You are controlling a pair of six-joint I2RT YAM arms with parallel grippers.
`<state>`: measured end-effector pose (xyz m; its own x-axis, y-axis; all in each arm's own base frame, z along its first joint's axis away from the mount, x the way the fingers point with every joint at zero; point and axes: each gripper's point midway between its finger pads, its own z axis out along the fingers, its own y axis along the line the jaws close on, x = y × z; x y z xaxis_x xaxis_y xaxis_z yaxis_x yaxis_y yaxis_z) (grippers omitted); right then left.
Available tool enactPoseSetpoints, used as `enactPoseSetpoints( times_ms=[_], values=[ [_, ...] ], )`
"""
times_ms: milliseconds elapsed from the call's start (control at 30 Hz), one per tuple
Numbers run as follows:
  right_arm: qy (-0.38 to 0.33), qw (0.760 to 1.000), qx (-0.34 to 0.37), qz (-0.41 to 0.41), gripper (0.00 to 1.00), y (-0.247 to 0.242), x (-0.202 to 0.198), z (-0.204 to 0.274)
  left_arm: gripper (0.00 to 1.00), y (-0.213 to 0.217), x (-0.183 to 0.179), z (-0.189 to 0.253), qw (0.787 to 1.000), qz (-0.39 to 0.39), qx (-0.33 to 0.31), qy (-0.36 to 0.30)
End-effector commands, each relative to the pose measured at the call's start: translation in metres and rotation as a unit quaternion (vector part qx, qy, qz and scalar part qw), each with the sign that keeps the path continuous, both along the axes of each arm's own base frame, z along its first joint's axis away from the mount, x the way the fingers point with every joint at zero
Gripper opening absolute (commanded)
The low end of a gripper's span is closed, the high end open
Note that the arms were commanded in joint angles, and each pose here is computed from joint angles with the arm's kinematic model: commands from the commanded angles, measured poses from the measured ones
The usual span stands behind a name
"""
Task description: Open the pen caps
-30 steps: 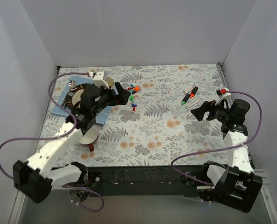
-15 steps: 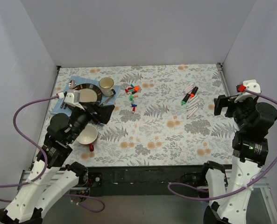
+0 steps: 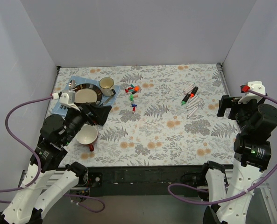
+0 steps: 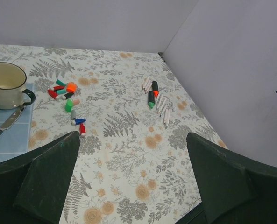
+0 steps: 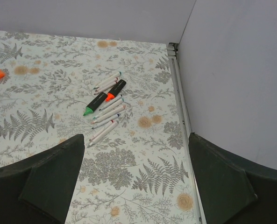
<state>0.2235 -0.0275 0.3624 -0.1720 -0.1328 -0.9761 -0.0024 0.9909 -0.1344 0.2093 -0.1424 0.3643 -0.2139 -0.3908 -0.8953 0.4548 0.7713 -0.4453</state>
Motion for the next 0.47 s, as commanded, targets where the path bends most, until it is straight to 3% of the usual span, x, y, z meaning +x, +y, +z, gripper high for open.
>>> enactPoseSetpoints(
  times_ms=[0, 433],
  values=[
    [-0.02, 1.0, -0.003, -0.007, 0.98, -0.002, 0.001, 0.01, 0.98, 0.004, -0.005, 0.009, 1.0, 0.001, 0.001, -0.002],
    [-0.033, 0.999, -0.003, 0.008, 0.98, -0.001, 0.014, 0.014, 0.98, 0.012, -0.005, 0.011, 1.0, 0.022, 0.0, -0.002]
  ],
)
